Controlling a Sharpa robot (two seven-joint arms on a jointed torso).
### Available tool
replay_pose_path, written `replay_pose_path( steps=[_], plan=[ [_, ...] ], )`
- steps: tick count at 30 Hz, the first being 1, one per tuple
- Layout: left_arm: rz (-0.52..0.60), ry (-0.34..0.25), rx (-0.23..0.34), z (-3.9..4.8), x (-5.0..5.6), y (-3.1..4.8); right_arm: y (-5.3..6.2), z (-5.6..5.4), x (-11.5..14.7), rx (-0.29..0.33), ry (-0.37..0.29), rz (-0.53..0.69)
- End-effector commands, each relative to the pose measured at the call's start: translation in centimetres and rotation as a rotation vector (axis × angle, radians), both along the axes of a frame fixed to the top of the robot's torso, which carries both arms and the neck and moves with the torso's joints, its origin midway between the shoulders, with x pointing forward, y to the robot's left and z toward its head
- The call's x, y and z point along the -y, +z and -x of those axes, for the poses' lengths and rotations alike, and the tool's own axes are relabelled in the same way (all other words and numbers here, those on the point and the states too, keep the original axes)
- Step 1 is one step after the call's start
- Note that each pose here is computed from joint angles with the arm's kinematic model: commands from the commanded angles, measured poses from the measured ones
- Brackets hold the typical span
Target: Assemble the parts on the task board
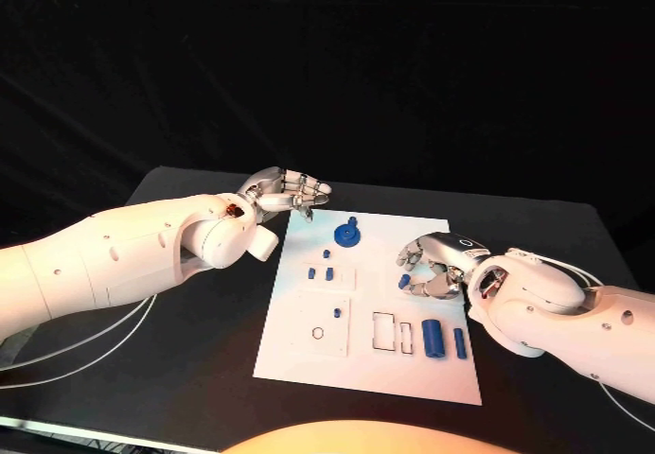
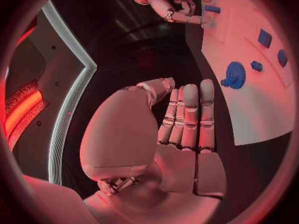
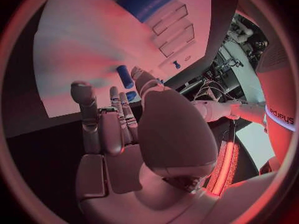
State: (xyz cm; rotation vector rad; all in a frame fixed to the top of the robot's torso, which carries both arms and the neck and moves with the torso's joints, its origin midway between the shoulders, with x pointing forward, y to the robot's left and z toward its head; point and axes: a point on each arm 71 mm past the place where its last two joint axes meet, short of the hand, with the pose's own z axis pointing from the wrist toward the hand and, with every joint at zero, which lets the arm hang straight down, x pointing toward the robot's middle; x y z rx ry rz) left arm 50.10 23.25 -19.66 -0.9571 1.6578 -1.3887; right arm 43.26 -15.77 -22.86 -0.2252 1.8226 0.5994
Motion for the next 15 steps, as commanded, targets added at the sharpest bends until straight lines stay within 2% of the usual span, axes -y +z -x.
replay_pose_path(
  steps=[1, 15],
  plan=[
    [0.006, -0.018, 0.003, 0.07, 0.18, 0.08, -0.34, 0.0, -0.08, -0.028, 0.011, 0.026],
    [0.005, -0.017, 0.002, 0.09, 0.08, 0.08, -0.34, 0.01, -0.44, -0.004, 0.014, -0.012]
  ],
)
